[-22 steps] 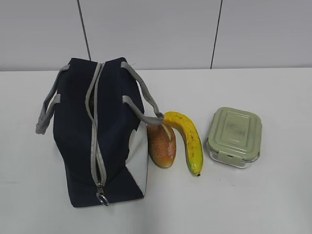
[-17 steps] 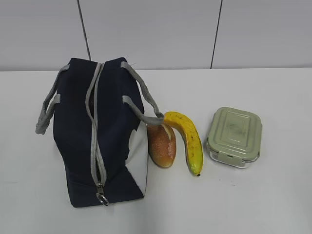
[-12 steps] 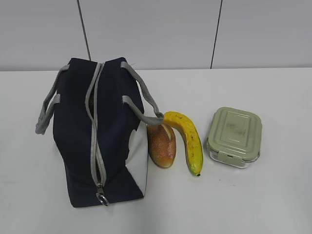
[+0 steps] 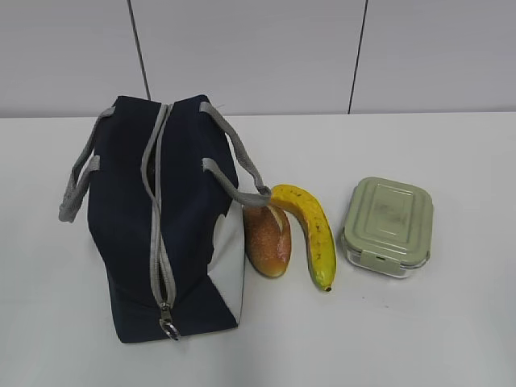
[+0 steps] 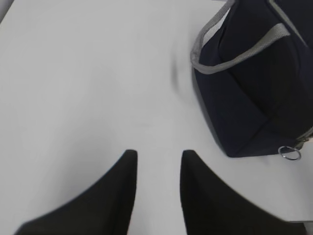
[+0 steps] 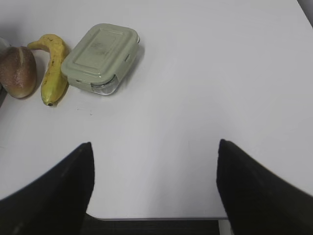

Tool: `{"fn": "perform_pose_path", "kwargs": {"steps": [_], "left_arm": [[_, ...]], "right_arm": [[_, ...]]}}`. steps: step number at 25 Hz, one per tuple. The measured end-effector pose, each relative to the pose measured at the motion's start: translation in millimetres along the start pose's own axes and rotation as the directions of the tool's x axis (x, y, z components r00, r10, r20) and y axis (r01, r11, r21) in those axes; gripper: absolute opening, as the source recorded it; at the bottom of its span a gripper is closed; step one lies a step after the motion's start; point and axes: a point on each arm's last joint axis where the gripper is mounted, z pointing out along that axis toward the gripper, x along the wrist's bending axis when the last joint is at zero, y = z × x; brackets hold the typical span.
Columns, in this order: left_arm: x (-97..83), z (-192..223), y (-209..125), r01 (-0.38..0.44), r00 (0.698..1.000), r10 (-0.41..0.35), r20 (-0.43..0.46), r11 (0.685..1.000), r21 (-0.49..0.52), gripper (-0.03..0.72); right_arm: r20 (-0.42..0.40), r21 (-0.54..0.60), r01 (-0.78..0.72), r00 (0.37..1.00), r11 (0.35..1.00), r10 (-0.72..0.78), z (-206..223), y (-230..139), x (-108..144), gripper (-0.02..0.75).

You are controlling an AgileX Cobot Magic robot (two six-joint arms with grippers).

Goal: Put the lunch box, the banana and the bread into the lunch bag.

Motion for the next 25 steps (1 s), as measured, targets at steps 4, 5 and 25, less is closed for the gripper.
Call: {"fn": "perform_pose_path", "kwargs": {"steps": [4,5,25], "left_arm": [[-7.2,8,33,0.018,0.999,-0.02,0.027,0.997,0.077,0.235],[-9.5,12,41,0.025,0.999,-0.029,0.037,0.995,0.099,0.235],[-45.2,145,150,0.153,0.96,-0.246,0.134,0.862,0.484,0.239]], "right_arm": [[0.0,0.0,0.0,1.0,1.0,0.0,0,0,0,0.576],[0.0,0.0,0.0,1.0,1.0,0.0,0,0,0,0.576],[0.0,0.0,0.0,1.0,1.0,0.0,0,0,0,0.576]]}}
